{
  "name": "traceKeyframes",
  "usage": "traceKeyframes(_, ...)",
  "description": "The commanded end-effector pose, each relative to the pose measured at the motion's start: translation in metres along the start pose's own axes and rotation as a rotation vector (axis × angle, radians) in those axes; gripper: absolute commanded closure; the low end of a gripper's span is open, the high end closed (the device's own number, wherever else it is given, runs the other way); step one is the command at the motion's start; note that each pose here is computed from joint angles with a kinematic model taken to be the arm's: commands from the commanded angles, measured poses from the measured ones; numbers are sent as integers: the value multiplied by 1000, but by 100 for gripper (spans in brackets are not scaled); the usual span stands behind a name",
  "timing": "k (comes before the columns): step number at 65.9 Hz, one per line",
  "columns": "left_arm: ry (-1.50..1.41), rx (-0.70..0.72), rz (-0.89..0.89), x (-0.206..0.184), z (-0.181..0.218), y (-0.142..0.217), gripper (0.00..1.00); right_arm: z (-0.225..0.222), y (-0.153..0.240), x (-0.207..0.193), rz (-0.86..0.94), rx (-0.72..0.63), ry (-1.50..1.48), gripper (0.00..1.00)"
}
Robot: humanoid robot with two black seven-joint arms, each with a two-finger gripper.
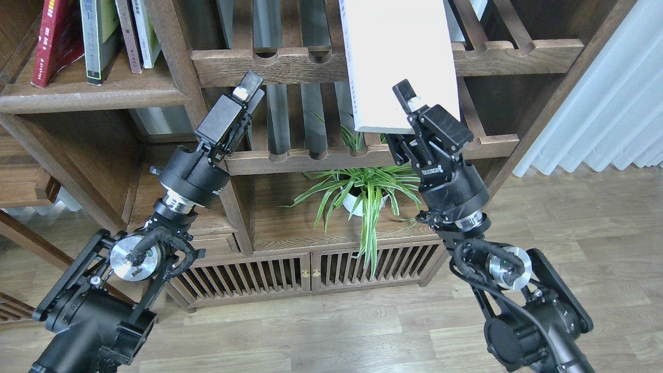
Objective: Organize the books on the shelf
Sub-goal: 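Pull the white book off the shelf and catch it with both grippers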
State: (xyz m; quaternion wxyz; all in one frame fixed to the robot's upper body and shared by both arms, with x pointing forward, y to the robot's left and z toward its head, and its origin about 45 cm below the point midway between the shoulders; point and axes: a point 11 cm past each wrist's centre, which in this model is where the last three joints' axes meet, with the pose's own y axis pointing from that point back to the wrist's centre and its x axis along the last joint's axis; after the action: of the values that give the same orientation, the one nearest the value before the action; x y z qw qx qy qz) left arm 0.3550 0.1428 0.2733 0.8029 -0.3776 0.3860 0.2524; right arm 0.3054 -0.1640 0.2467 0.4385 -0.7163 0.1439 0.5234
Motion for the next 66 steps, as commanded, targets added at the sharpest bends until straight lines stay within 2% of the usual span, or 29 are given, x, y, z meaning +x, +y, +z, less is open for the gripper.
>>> traceKeyframes(1,-11,9,-24,-6,2,-9,34,7,3,6,29,-36,-2,96)
traceKeyframes(25,8,98,-31,-8,-28,-11,34,10,4,9,42,-59,5,96)
traceKeyframes(56,25,148,-24,-6,-46,-7,34,32,6,26,103,-178,51,95)
traceKeyframes(66,26,148,-22,-6,-46,-7,40,37,12,36,143,-211,59,95)
